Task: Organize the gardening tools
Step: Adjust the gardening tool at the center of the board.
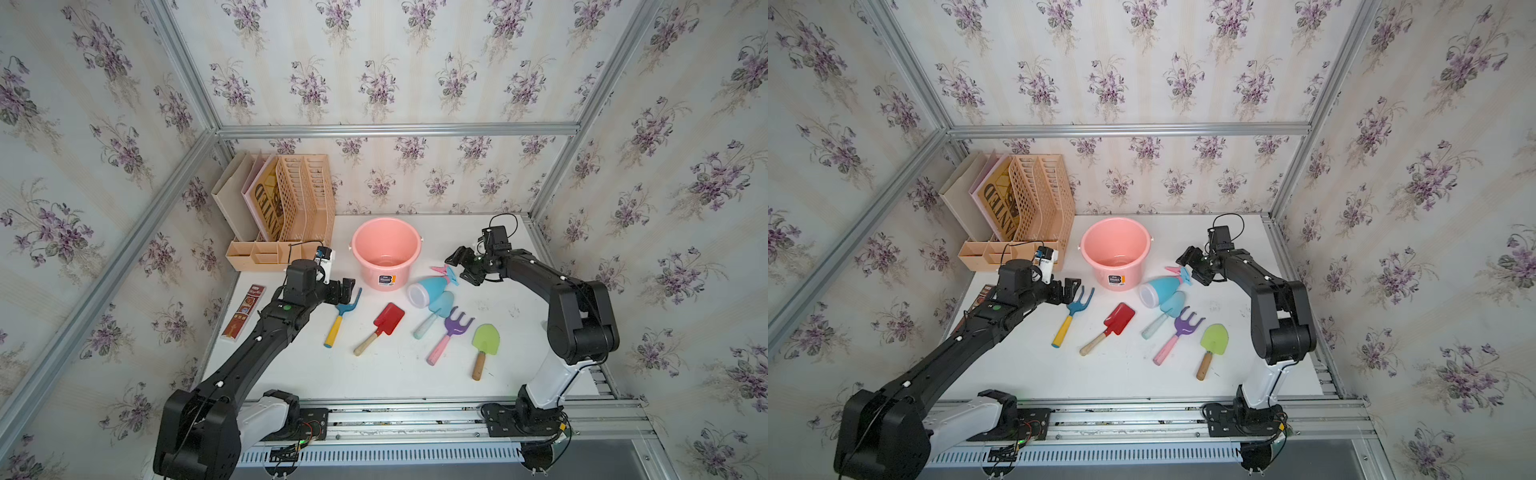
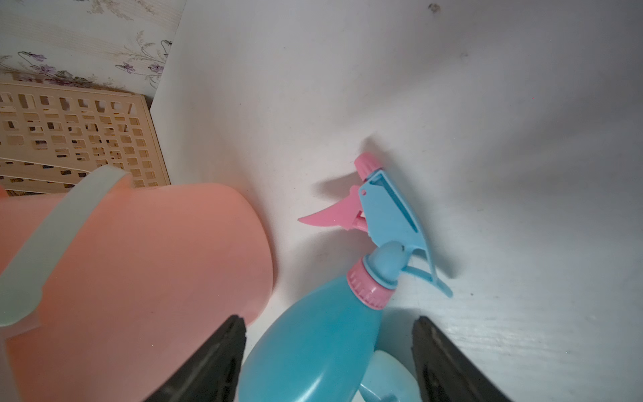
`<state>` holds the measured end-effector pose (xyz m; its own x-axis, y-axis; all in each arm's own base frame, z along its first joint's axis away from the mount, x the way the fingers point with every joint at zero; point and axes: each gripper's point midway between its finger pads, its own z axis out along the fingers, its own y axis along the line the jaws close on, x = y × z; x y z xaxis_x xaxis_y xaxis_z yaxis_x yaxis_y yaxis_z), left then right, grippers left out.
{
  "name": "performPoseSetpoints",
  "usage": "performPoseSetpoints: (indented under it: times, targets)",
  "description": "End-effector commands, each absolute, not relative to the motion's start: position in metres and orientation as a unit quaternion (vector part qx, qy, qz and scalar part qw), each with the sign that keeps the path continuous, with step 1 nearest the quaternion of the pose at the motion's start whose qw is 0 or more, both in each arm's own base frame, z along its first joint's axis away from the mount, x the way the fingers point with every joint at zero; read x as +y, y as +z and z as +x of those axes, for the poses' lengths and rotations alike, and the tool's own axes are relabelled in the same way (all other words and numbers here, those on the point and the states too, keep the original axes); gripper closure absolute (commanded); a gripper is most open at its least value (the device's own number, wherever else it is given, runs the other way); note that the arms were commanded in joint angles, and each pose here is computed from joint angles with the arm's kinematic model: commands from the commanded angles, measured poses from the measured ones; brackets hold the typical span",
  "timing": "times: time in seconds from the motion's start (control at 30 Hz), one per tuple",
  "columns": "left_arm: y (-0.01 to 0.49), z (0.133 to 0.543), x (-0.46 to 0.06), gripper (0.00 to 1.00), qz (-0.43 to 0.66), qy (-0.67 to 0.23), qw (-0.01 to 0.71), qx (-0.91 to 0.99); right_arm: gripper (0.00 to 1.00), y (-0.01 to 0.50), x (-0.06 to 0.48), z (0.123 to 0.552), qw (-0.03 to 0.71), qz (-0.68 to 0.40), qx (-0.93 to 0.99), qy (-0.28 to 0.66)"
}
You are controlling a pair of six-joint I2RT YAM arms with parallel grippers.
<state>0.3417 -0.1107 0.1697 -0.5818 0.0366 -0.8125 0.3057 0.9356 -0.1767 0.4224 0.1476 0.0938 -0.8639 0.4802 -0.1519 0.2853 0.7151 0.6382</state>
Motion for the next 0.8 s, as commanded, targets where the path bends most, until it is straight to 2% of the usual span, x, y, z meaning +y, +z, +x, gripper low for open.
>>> performPoseSetpoints:
  times: [0.0,0.17,0.43,0.77]
  targets:
    - [0.168,0.339,-0.111,0.01,0.093,-0.155,0.439,0.88,0.19,0.085,0.145,0.411,0.109,0.239,0.919,0.295]
    - [0.165,0.338,-0.111,0.01,0.09,-0.155,0.432,0.884,0.19,0.068,0.143,0.398,0.06,0.26,0.927,0.263]
    - [0.159,0.338,-0.109,0.01,0.087,-0.147,0.421,0.891,0.19,0.062,0.153,0.394,0.038,0.271,0.93,0.244]
    - [0.16,0.335,-0.105,0.01,0.084,-0.139,0.427,0.889,0.28,0.046,0.146,0.411,0.036,0.282,0.938,0.201]
